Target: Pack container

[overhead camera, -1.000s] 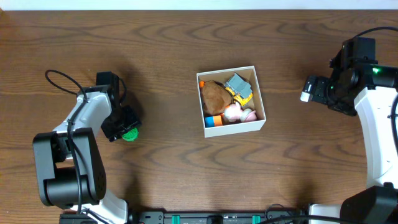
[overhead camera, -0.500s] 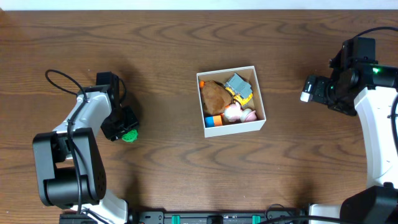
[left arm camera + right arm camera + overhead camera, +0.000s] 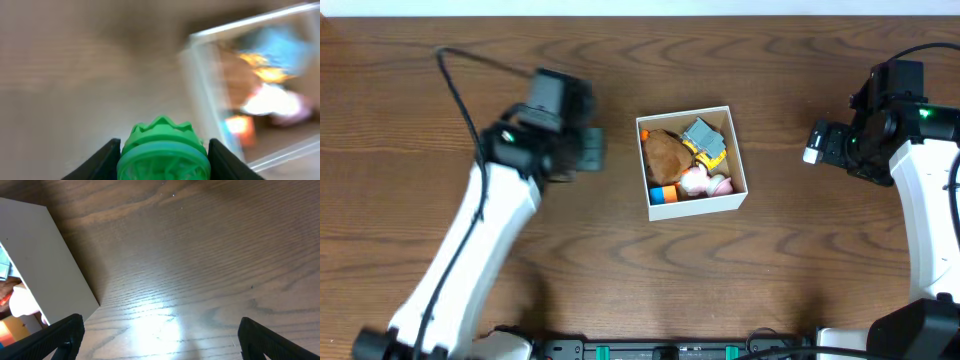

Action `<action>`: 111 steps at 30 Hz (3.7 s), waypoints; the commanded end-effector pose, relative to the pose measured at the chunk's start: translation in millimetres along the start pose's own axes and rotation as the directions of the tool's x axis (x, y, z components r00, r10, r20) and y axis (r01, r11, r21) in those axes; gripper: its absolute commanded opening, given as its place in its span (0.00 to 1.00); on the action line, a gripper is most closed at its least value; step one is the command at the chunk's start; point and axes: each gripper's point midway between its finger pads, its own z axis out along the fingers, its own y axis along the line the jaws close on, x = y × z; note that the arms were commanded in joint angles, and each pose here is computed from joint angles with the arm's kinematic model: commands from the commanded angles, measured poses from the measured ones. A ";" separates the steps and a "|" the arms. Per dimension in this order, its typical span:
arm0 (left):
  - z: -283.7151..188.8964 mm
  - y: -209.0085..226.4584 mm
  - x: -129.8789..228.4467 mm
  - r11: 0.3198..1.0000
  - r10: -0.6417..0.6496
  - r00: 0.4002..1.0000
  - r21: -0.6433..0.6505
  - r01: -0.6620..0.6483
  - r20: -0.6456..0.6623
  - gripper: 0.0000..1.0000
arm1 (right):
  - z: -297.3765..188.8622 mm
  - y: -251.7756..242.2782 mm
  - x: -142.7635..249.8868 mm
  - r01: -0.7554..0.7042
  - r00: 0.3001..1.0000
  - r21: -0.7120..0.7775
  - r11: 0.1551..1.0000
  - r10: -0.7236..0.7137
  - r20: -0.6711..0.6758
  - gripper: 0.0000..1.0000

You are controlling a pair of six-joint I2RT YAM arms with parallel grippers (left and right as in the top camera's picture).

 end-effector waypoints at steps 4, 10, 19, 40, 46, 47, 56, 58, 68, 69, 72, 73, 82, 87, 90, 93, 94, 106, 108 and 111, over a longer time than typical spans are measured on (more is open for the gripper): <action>-6.0 -90.6 6.0 0.919 0.366 0.926 0.124 -0.375 0.090 0.40 | 0.7 -1.6 -0.1 0.004 1.000 -0.001 1.000 -0.004 -0.002 0.99; 42.0 -126.1 38.2 0.866 0.479 0.877 0.176 -0.469 -0.021 0.40 | 0.7 -1.6 0.1 0.004 1.000 -0.001 1.000 -0.004 -0.002 0.99; 80.9 -120.7 57.9 0.870 0.485 0.864 0.174 -0.461 -0.138 0.81 | 0.6 -1.8 1.0 0.004 1.000 0.000 1.000 -0.004 -0.006 0.99; -48.6 99.8 -34.2 0.958 -0.160 0.971 -0.209 0.196 0.175 0.98 | -15.1 68.5 -34.9 0.223 0.937 0.065 0.973 -0.232 0.260 0.99; -54.2 120.6 -30.2 0.945 -0.208 0.962 -0.218 0.245 0.178 0.98 | -25.6 90.3 -52.9 0.283 0.889 0.046 0.958 -0.280 0.363 0.99; -55.6 117.5 -26.5 0.949 -0.209 0.964 -0.205 0.241 0.165 0.98 | -28.0 90.3 -52.4 0.270 0.892 0.037 0.962 -0.264 0.367 0.99; -115.8 77.5 2.7 0.989 -0.044 0.943 -0.118 0.087 0.330 0.98 | -99.4 62.8 -19.4 0.114 0.837 -0.010 0.993 -0.091 0.539 0.99; -125.9 74.4 18.7 0.990 -0.031 0.921 -0.114 0.081 0.387 0.98 | -109.2 57.8 -3.7 0.113 0.803 -0.021 0.993 -0.079 0.590 0.99; -147.2 69.0 105.1 0.990 -0.036 0.850 -0.095 0.101 0.526 0.98 | -101.2 18.8 92.2 0.114 0.706 -0.074 0.991 -0.029 0.708 0.99; -149.5 68.5 107.8 0.990 -0.037 0.843 -0.093 0.102 0.536 0.98 | -97.9 15.5 98.1 0.106 0.706 -0.092 0.990 -0.010 0.708 0.99; -153.9 67.5 111.5 0.991 -0.033 0.835 -0.092 0.100 0.550 0.98 | -93.3 7.5 106.6 0.094 0.694 -0.119 0.988 0.021 0.720 0.99; -154.1 67.5 111.6 0.991 -0.033 0.834 -0.092 0.100 0.550 0.98 | -92.2 6.5 107.8 0.094 0.692 -0.121 0.988 0.023 0.722 0.99; -148.8 68.2 119.4 0.990 -0.040 0.855 -0.095 0.104 0.517 0.98 | -76.5 2.1 120.1 0.106 0.736 -0.096 0.990 -0.014 0.677 0.99; -148.8 68.2 119.5 0.990 -0.040 0.855 -0.095 0.104 0.517 0.98 | -70.1 -3.0 126.3 0.109 0.757 -0.068 0.992 -0.038 0.652 0.99; -148.8 68.2 119.5 0.990 -0.040 0.855 -0.095 0.104 0.517 0.98 | -69.0 -3.9 127.5 0.109 0.761 -0.063 0.992 -0.042 0.648 0.99; -148.8 68.2 119.5 0.990 -0.040 0.855 -0.095 0.104 0.517 0.98 | -66.4 -8.1 130.3 0.112 0.769 -0.040 0.993 -0.061 0.637 0.99; -148.8 68.2 119.5 0.990 -0.040 0.855 -0.095 0.104 0.517 0.98 | -66.4 -10.3 130.3 0.101 0.769 -0.041 0.994 -0.052 0.637 0.99; -148.8 68.2 119.5 0.990 -0.040 0.855 -0.095 0.104 0.517 0.98 | -71.2 22.0 97.8 0.352 0.461 -0.101 0.930 -0.079 0.884 0.99; -148.8 68.2 119.5 0.990 -0.040 0.855 -0.095 0.104 0.517 0.98 | -74.4 19.8 91.1 0.342 0.401 -0.093 0.935 -0.056 0.915 0.99; -148.8 68.2 119.5 0.990 -0.040 0.855 -0.095 0.104 0.517 0.98 | -79.9 17.2 82.7 0.339 0.303 -0.064 0.939 -0.044 0.952 0.99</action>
